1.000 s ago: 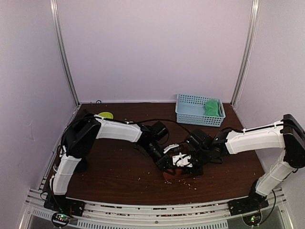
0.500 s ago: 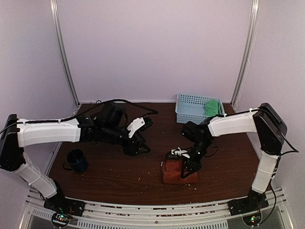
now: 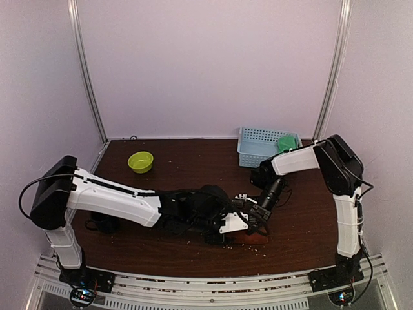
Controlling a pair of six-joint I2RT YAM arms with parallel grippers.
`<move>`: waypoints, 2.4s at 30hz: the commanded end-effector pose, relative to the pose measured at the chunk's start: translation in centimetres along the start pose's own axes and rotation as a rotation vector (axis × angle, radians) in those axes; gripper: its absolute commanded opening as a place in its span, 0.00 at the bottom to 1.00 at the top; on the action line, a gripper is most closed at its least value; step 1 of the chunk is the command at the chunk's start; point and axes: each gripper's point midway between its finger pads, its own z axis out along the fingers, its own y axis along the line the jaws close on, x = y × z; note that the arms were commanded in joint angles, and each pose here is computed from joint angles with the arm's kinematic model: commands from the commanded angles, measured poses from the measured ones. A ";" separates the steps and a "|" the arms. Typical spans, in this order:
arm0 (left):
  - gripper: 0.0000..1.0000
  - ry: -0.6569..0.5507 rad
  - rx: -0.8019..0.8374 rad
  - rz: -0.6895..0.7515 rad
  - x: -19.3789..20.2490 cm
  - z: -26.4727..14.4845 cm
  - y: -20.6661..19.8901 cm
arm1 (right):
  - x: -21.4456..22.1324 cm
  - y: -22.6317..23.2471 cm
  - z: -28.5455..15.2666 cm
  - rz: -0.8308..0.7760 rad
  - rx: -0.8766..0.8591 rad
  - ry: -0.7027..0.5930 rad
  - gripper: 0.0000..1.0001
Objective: Roll the towels
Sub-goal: Roll the towel at the center of the board.
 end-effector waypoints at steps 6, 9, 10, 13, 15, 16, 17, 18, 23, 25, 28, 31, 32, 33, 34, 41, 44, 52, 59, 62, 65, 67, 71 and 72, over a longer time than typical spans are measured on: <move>0.58 0.037 0.025 0.088 0.1 4.4 -1.1 | 2.2 -1.8 1.5 0.012 0.019 0.067 0.01; 0.54 0.042 0.048 0.095 0.3 5.2 -1.9 | 1.7 -1.4 1.3 0.006 0.005 0.049 0.02; 0.52 0.042 0.058 0.095 0.3 5.4 -2.1 | 1.3 -1.2 1.1 -0.001 0.001 0.040 0.02; 0.44 0.061 0.088 0.083 0.8 6.1 -2.8 | -0.1 -0.9 0.3 -0.021 0.009 0.007 0.03; 0.38 0.078 0.107 0.079 1.2 6.4 -3.2 | -1.3 -0.3 -0.6 -0.044 0.015 -0.012 0.07; 0.34 0.085 0.115 0.074 1.4 6.6 -3.4 | -1.8 0.2 -1.1 -0.061 0.015 -0.017 0.11; 0.31 0.089 0.122 0.062 1.5 6.6 -3.6 | -2.2 0.6 -1.7 -0.080 0.016 -0.023 0.14; 0.27 0.092 0.133 0.055 1.5 6.6 -3.8 | -2.7 1.3 -2.4 -0.100 0.019 -0.035 0.18; 0.21 0.133 0.153 0.020 2.2 6.3 -4.2 | -4.1 4.2 -6.8 -0.160 0.050 -0.138 0.32; 0.20 0.154 0.159 0.005 2.5 6.1 -4.2 | -4.1 4.6 -8.2 -0.176 0.085 -0.167 0.34; 0.19 0.172 0.173 -0.015 2.8 5.5 -4.5 | -3.6 3.8 -9.8 -0.138 0.170 -0.201 0.34; 0.19 0.202 0.184 -0.033 3.2 5.3 -4.7 | -2.8 0.9 -10.6 -0.073 0.363 -0.214 0.33; 0.19 0.210 0.190 -0.039 3.3 5.2 -4.8 | -2.6 0.0 -10.8 -0.061 0.421 -0.220 0.31; 0.19 0.218 0.198 -0.045 3.4 5.1 -5.0 | -2.2 -0.8 -10.8 -0.048 0.471 -0.217 0.29; 0.19 0.217 0.208 -0.051 3.4 5.0 -5.1 | -1.9 -1.5 -10.6 -0.043 0.503 -0.205 0.27; 0.18 0.231 0.240 -0.115 3.3 4.0 -5.6 | -2.1 -3.0 -6.0 -0.060 0.503 -0.083 0.20; 0.18 0.245 0.241 -0.144 3.4 3.5 -5.6 | -3.2 -3.8 -3.6 -0.094 0.514 -0.010 0.19; 0.18 0.329 0.242 -0.224 5.2 3.0 -6.1 | -8.3 -4.0 -1.1 -0.173 0.501 0.040 0.17; 0.18 0.258 0.343 -0.412 4.5 3.0 -5.9 | -12.0 3.4 -12.3 -0.241 0.466 -0.248 0.27; 0.18 0.222 0.392 -0.535 4.4 3.0 -4.9 | -11.8 8.0 -19.3 -0.290 0.489 -0.427 0.30; 0.18 0.133 0.503 -0.712 4.5 2.3 -4.3 | -10.3 14.2 -22.3 -0.425 0.489 -0.530 0.31; 0.18 0.092 0.595 -0.814 5.0 2.4 -3.7 | -8.4 18.9 -22.1 -0.570 0.437 -0.556 0.33; 0.19 0.069 0.691 -0.907 6.1 2.9 -3.1 | -4.9 21.3 -17.7 -0.710 0.420 -0.500 0.36; 0.19 0.067 0.730 -0.930 6.3 2.9 -3.2 | -4.1 20.5 -15.9 -0.721 0.444 -0.445 0.36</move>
